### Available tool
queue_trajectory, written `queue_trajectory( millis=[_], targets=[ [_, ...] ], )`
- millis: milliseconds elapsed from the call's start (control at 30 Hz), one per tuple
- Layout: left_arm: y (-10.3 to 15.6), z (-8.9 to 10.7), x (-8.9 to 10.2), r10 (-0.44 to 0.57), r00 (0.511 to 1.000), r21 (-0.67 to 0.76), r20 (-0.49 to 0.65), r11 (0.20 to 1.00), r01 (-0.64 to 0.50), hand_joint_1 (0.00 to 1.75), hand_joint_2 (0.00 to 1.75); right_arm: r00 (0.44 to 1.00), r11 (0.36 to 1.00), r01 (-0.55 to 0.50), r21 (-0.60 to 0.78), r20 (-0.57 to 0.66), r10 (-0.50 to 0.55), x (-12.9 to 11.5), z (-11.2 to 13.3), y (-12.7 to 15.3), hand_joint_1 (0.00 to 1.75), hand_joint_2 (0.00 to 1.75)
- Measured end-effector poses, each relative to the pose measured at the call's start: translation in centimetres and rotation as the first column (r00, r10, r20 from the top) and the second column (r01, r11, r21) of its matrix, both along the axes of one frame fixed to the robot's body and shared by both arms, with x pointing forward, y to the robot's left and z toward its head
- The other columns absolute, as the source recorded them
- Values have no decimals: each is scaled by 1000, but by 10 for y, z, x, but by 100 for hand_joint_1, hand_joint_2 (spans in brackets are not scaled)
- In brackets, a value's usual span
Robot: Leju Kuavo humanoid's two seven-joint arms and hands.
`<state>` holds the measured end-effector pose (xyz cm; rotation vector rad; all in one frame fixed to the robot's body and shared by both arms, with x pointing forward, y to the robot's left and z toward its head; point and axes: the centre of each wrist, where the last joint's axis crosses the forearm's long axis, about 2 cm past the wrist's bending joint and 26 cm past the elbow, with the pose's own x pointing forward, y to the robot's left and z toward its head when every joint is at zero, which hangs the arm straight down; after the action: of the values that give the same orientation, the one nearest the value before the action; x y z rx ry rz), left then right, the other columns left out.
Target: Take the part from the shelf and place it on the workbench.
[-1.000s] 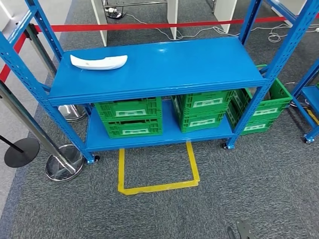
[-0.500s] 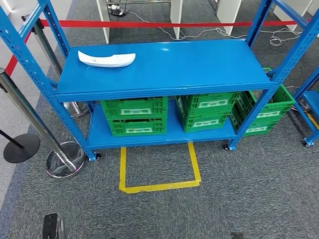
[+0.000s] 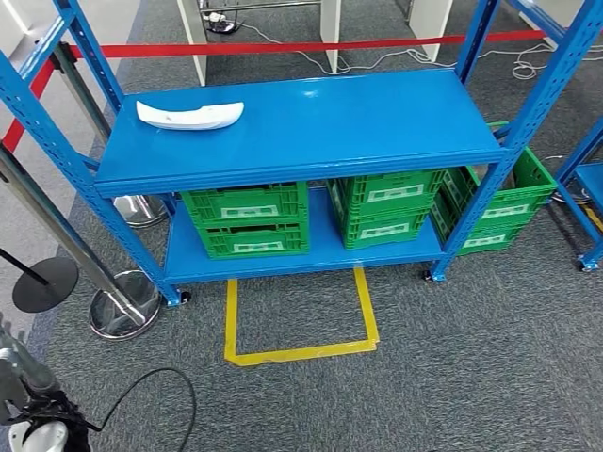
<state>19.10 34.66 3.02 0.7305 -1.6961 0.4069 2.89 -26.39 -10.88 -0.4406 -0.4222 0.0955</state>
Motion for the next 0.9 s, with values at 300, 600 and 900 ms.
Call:
queue_trajectory(
  millis=[300,600,900],
  targets=[
    [15,85,41,-200,942,186,271,971,152,0,0,1000,1000,2,28,-28,-2,0,0,2,0,0],
    [4,144,84,-455,849,418,268,849,323,0,0,999,999,-23,38,-33,24,6,0,1,0,0],
    [-2,173,122,-556,825,701,-96,551,452,0,0,998,997,-43,61,-32,45,8,0,0,0,0]
  ],
)
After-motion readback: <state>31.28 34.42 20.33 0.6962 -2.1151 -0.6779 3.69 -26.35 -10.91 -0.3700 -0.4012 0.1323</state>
